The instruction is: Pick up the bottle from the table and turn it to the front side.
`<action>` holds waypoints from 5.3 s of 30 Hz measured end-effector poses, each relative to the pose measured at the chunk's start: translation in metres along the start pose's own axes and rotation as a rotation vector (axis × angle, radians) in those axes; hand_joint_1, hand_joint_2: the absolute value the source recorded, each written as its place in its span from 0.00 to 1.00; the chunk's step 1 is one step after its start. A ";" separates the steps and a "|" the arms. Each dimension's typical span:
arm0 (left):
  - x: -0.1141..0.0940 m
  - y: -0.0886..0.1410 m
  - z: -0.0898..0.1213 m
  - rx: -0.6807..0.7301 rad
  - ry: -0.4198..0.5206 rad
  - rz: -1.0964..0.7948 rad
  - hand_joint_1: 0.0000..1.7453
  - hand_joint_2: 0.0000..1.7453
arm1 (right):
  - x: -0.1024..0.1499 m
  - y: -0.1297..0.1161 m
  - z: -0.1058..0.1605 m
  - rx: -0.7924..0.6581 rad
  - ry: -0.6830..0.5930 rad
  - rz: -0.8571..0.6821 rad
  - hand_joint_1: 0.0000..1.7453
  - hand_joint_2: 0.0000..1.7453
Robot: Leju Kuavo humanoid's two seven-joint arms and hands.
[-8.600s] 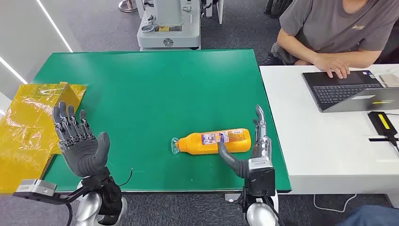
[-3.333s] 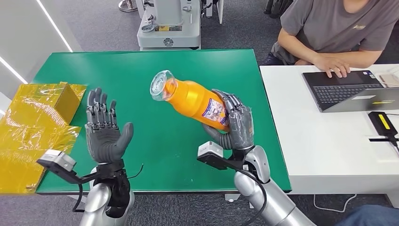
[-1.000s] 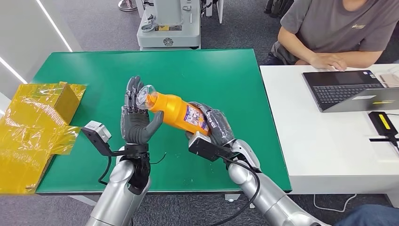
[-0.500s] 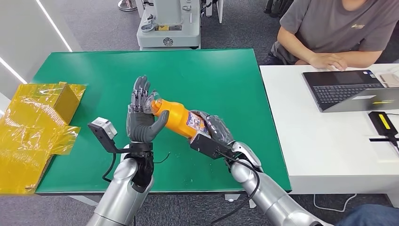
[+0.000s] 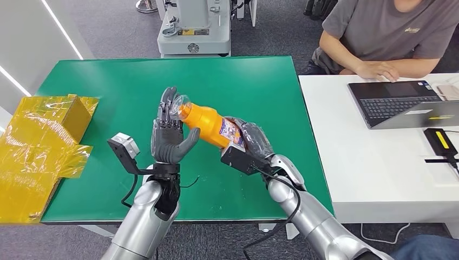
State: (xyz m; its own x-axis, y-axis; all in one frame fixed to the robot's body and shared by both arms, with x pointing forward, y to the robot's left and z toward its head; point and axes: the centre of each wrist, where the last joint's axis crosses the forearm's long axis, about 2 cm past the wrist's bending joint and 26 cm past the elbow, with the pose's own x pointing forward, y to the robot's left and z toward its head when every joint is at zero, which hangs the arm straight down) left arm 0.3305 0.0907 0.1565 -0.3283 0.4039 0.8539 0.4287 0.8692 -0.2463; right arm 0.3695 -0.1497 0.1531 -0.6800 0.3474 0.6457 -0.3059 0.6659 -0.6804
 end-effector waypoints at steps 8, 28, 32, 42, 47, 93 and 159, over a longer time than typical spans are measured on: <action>0.000 -0.006 -0.006 -0.015 0.001 0.016 0.00 1.00 | -0.001 -0.008 -0.007 -0.006 -0.010 0.012 1.00 1.00; -0.003 -0.011 -0.010 -0.023 0.013 0.027 0.00 1.00 | -0.004 0.006 -0.012 0.075 -0.031 -0.023 1.00 1.00; -0.003 -0.012 -0.011 -0.027 0.012 0.029 0.00 1.00 | 0.000 0.004 -0.014 0.073 -0.051 -0.021 1.00 1.00; -0.004 -0.013 -0.010 -0.034 0.021 0.030 0.00 1.00 | 0.020 -0.001 -0.024 0.049 -0.145 0.000 1.00 1.00; -0.004 -0.014 -0.011 -0.042 0.022 0.031 0.00 1.00 | 0.027 0.000 -0.024 0.043 -0.169 -0.002 1.00 1.00; -0.011 -0.008 0.004 -0.047 0.052 -0.009 1.00 1.00 | 0.001 0.016 0.002 0.163 -0.019 0.007 1.00 1.00; 0.093 0.140 0.008 0.173 -0.153 -0.878 1.00 1.00 | 0.096 0.014 0.124 -1.016 -0.072 -0.081 0.00 1.00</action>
State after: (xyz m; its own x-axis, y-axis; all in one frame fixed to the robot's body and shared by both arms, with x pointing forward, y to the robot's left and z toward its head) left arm 0.3530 0.2520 0.1980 -0.5913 -0.4014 0.6994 -0.1567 0.9080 0.3886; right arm 0.2173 -0.1896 0.1623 -0.7313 0.2578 0.6314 0.3340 0.9426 0.0020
